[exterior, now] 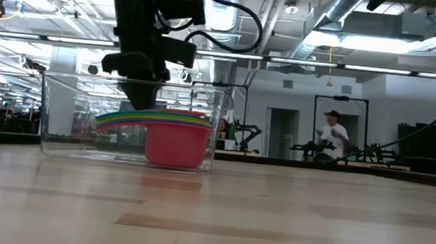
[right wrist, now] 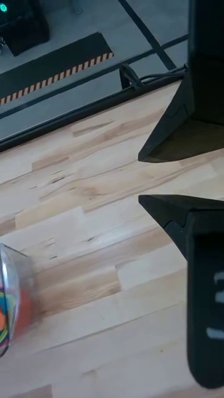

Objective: Nest measuring cups in basket
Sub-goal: Stack the orange measuring cup on top the light blue measuring cup in the transparent bin, then stack the dark blue measuring cup on top of the orange measuring cup in the transparent bin

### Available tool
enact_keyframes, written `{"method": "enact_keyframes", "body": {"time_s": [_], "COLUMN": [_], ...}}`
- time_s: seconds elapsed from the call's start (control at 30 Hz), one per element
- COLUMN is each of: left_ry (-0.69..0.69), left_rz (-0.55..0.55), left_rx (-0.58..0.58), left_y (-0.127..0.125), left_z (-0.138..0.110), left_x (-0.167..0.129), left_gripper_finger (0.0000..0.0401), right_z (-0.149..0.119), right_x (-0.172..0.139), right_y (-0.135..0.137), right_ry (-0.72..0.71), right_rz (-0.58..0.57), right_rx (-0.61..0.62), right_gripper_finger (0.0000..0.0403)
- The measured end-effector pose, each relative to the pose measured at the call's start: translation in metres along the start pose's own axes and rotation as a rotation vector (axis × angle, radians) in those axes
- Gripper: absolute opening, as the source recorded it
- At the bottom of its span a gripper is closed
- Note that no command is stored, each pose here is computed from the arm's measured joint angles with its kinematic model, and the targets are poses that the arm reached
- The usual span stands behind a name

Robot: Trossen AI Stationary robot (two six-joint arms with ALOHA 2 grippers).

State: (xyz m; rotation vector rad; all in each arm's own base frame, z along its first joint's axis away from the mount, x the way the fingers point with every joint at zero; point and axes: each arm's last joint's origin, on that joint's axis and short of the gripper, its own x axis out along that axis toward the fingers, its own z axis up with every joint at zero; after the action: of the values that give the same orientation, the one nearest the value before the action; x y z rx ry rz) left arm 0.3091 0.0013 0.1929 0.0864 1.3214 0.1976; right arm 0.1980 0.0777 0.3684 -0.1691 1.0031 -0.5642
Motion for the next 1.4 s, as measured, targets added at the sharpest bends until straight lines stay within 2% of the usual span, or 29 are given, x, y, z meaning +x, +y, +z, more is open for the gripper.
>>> {"method": "enact_keyframes", "body": {"time_s": [0.13, 0.43, 0.53, 0.67, 0.73, 0.8, 0.93, 1.03, 1.13, 1.23, 1.4], "left_ry": [0.019, 0.077, 0.080, 0.153, 0.193, 0.204, 0.249, 0.292, 0.286, 0.279, 0.365], "left_rz": [-0.039, -0.189, -0.165, -0.055, -0.002, 0.005, -0.102, -0.139, -0.145, -0.133, -0.083], "left_rx": [-0.053, -0.055, -0.061, -0.067, -0.088, -0.116, -0.174, -0.210, -0.167, -0.087, 0.043], "left_y": [-0.003, -0.009, -0.010, -0.006, -0.002, 0.001, -0.002, -0.015, -0.043, -0.082, -0.133], "left_z": [0.000, 0.001, 0.001, -0.007, -0.007, -0.001, 0.009, 0.007, -0.004, -0.024, -0.072], "left_x": [-0.003, -0.014, -0.014, -0.016, -0.025, -0.041, -0.089, -0.116, -0.131, -0.133, -0.126], "left_gripper_finger": [0.0000, 0.0000, 0.0000, 0.0000, 0.0000, 0.0000, 0.0000, 0.0000, 0.0000, 0.0000, 0.0000], "right_z": [0.000, -0.001, -0.001, -0.001, -0.001, -0.001, -0.001, -0.001, 0.000, 0.000, 0.006], "right_x": [0.000, 0.000, 0.000, 0.000, 0.000, 0.000, 0.000, 0.000, 0.000, 0.000, 0.003], "right_y": [0.000, -0.001, -0.001, -0.001, -0.001, -0.001, -0.001, -0.001, -0.001, -0.001, -0.002], "right_ry": [0.002, 0.005, 0.005, 0.005, 0.005, 0.005, 0.004, 0.005, -0.007, -0.022, -0.041], "right_rz": [-0.002, -0.005, -0.005, -0.005, -0.005, -0.005, -0.006, -0.007, -0.022, -0.032, -0.019], "right_rx": [-0.002, -0.012, -0.014, -0.014, -0.013, -0.013, -0.014, -0.015, -0.015, -0.004, 0.073], "right_gripper_finger": [0.0118, 0.0118, 0.0118, 0.0118, 0.0118, 0.0118, 0.0118, 0.0118, 0.0118, 0.0118, 0.0118]}}
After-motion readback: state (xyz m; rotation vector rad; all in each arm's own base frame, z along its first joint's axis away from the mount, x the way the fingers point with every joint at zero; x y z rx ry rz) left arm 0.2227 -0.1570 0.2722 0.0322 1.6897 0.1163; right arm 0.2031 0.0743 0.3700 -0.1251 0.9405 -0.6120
